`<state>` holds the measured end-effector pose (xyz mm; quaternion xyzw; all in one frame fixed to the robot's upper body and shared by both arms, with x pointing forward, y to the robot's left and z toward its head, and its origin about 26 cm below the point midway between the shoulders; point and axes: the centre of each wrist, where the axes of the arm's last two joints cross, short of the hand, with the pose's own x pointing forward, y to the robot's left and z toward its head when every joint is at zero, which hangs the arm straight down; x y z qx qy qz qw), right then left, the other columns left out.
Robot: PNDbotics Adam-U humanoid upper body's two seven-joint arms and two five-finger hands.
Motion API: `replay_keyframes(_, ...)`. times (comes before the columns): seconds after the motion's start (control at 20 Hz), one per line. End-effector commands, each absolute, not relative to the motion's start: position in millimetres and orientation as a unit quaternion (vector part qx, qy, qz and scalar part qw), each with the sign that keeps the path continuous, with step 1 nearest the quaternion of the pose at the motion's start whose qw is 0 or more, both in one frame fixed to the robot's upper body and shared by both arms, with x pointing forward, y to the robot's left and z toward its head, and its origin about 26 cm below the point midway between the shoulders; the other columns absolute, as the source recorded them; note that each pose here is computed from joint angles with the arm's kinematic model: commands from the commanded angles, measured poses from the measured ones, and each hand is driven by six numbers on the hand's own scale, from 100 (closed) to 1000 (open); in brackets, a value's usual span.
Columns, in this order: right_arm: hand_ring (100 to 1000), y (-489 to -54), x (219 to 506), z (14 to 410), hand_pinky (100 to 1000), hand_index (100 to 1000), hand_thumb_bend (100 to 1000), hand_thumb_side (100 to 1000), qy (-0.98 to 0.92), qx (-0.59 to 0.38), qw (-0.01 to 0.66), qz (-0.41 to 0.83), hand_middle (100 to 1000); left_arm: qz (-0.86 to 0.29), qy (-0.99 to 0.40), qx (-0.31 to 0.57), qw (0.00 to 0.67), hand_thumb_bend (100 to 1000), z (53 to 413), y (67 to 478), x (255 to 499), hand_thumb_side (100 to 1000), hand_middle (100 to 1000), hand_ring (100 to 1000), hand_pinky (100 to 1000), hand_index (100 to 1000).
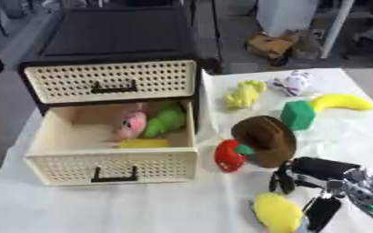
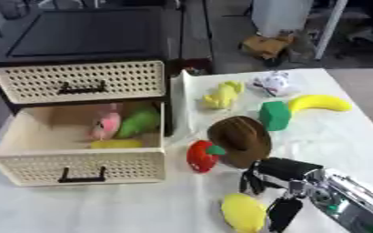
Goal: Pick up objects from table and place into drawer.
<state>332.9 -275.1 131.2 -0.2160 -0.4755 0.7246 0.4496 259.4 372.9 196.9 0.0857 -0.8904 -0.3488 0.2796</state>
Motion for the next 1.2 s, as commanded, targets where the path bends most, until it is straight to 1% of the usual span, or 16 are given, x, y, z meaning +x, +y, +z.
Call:
replay_keyframes(0.05,657,-281,334,131,579,697,964,489,-0.467,-0.224,0.454,0.725,493,-0.357,-0.890,0.091,0.268,100,205,374,258,876,306,250,128,728)
replay_keyframes(0.35,628,-279,331,136,563,659,915,453,-0.478,-0.220,0.447,0.723,468,-0.357,-0.890,0.093,0.269,100,205,374,257,878,307,251,128,728)
replay_keyframes(0.5,621,-277,329,140,560,656,899,439,-0.482,-0.215,0.446,0.723,467,-0.358,-0.889,0.093,0.270,100,204,374,257,879,307,251,128,727)
replay_keyframes(0.75,612,-273,324,149,559,664,905,404,-0.488,-0.202,0.443,0.725,476,-0.358,-0.889,0.094,0.271,100,204,374,257,879,308,252,129,727)
replay_keyframes(0.85,609,-272,321,155,559,665,894,398,-0.492,-0.197,0.440,0.725,479,-0.358,-0.888,0.095,0.272,100,203,374,257,878,308,252,129,727)
replay_keyframes(1.0,603,-270,319,160,556,668,913,369,-0.495,-0.193,0.441,0.723,482,-0.356,-0.889,0.096,0.273,100,203,374,257,876,308,253,129,726)
replay_keyframes(1.15,591,-268,319,164,549,648,866,362,-0.500,-0.188,0.445,0.719,464,-0.356,-0.889,0.098,0.272,100,203,375,256,876,308,253,130,727)
replay_keyframes(1.2,591,-267,319,164,548,648,867,361,-0.500,-0.188,0.446,0.718,464,-0.355,-0.889,0.098,0.272,100,203,375,256,876,308,253,130,727)
